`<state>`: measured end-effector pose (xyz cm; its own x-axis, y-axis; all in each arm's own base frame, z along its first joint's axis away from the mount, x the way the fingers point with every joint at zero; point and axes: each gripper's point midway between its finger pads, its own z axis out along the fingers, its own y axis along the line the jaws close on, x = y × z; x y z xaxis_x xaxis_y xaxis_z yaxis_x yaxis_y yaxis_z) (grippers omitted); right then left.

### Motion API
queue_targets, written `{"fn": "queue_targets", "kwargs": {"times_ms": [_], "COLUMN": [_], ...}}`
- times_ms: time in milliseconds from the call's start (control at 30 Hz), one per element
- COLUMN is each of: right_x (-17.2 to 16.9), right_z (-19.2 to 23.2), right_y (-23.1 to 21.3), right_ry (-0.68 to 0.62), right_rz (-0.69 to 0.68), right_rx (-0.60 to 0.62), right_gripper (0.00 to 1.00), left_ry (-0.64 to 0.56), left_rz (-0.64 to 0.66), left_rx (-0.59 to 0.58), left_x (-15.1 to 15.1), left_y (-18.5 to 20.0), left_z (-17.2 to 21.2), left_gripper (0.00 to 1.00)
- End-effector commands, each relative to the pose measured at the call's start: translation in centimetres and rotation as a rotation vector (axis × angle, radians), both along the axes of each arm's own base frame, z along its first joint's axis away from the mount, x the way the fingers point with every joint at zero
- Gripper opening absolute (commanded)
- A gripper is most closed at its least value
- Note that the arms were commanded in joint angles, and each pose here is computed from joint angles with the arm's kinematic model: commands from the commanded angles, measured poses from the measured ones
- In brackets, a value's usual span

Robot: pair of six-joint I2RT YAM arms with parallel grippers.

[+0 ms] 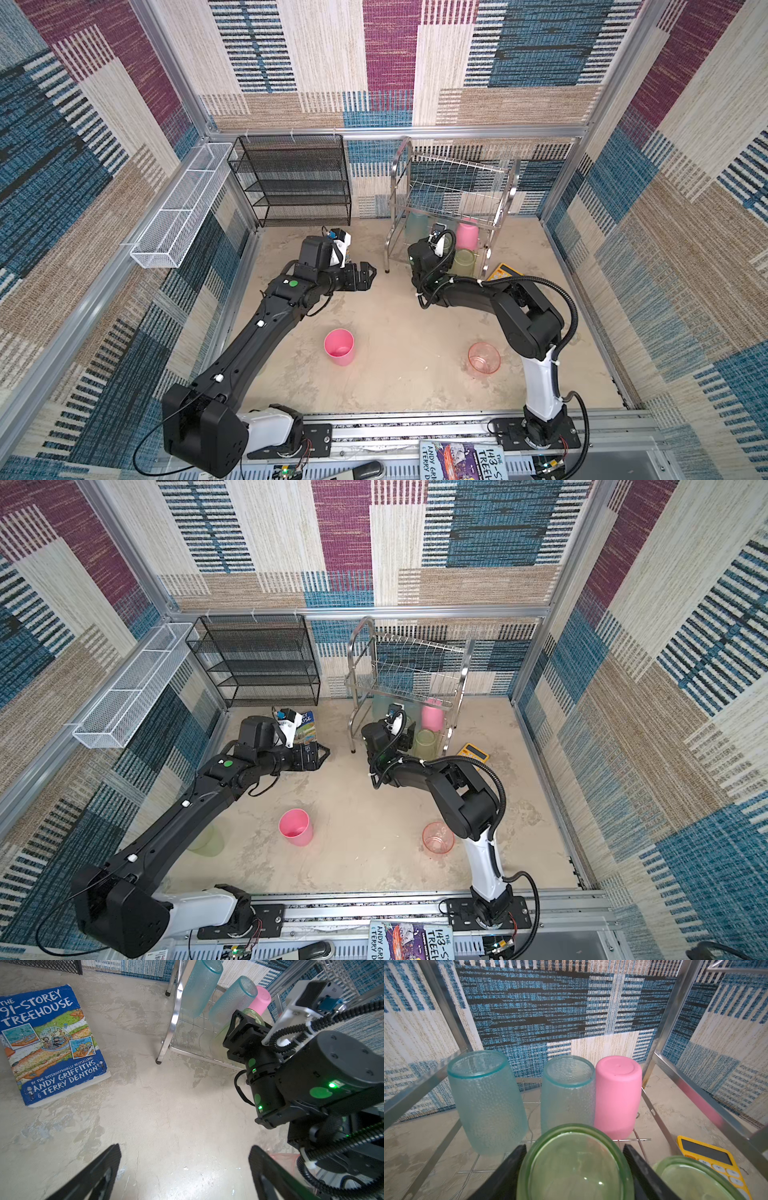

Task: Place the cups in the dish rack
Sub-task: 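Lower the green cup upright into the rack beside the other green cup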

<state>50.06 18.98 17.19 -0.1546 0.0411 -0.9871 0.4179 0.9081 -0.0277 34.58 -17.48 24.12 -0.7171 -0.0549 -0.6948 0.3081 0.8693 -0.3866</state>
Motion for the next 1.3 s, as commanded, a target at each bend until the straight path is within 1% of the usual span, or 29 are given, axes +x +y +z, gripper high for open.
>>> {"fn": "queue_targets", "kwargs": {"times_ms": [0, 633, 900, 1267], "right_x": [0.3, 1.2, 1.3, 1.3], "right_z": [0.6, -2.2, -2.5, -2.5], "right_y": [-0.2, 0.4, 0.3, 0.3], "right_ry": [-0.041, -0.002, 0.007, 0.024], "right_rz": [-0.023, -0.030, -0.039, -0.037], "right_rx": [0.023, 0.013, 0.009, 0.012], "right_gripper": [0.64, 0.65, 0.71, 0.83], "left_ry": [-0.015, 0.003, 0.007, 0.008], "left_rz": [-0.002, -0.014, -0.012, -0.014], "left_rx": [-0.015, -0.022, -0.019, -0.020], "left_x": [0.3, 0.4, 0.5, 0.5], "left_y": [-0.2, -0.6, -0.6, -0.6], "left_z": [0.3, -0.2, -0.4, -0.4], "left_gripper": [1.00, 0.99, 0.99, 0.99]}}
